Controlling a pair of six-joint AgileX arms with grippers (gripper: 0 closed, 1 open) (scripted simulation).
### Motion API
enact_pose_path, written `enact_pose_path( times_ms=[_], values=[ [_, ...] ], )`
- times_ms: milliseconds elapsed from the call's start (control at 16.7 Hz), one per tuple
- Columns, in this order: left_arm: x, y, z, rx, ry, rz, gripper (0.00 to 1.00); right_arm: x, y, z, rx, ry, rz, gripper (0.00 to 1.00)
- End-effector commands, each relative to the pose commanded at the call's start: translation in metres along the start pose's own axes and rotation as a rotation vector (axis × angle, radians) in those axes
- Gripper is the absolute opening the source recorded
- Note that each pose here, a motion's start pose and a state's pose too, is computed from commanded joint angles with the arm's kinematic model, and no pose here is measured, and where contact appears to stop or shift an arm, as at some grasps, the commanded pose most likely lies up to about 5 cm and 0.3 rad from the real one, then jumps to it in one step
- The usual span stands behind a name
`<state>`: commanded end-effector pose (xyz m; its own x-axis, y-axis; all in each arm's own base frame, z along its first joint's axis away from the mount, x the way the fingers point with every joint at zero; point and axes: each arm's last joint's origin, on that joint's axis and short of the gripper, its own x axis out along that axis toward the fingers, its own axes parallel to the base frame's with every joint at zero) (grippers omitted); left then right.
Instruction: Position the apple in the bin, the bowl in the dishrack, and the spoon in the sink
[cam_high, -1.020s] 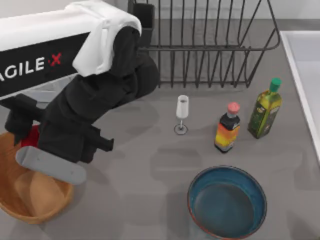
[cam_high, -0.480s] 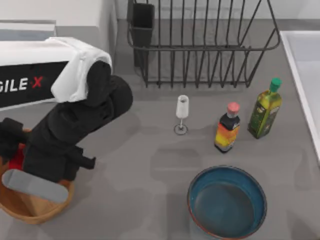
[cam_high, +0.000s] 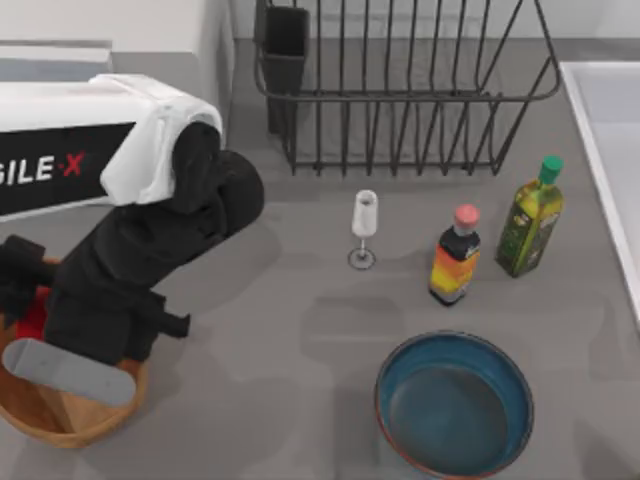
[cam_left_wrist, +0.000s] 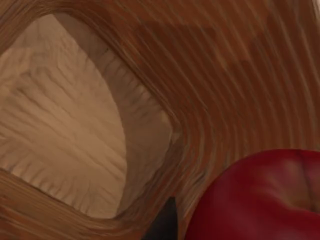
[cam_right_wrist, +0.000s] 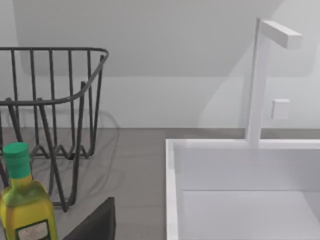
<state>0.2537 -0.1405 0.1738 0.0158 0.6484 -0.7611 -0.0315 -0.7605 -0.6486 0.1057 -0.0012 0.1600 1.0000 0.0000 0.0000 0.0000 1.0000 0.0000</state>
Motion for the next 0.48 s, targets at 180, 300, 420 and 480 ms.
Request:
enact_pose_path(
  times_ms=[180, 300, 420, 480],
  values=[
    [0.0000, 0.0000, 0.0000, 0.000, 0.000, 0.000, 0.53, 0.0000, 0.0000, 0.0000, 0.000, 0.000, 0.000, 1.00],
    [0.0000, 0.0000, 0.0000, 0.000, 0.000, 0.000, 0.68, 0.0000, 0.0000, 0.0000, 0.000, 0.000, 0.000, 1.00],
    [0.0000, 0.0000, 0.0000, 0.000, 0.000, 0.000, 0.83, 0.0000, 0.0000, 0.0000, 0.000, 0.000, 0.000, 1.00],
    [0.0000, 0.0000, 0.0000, 0.000, 0.000, 0.000, 0.90, 0.0000, 0.0000, 0.0000, 0.000, 0.000, 0.000, 1.00]
  ],
)
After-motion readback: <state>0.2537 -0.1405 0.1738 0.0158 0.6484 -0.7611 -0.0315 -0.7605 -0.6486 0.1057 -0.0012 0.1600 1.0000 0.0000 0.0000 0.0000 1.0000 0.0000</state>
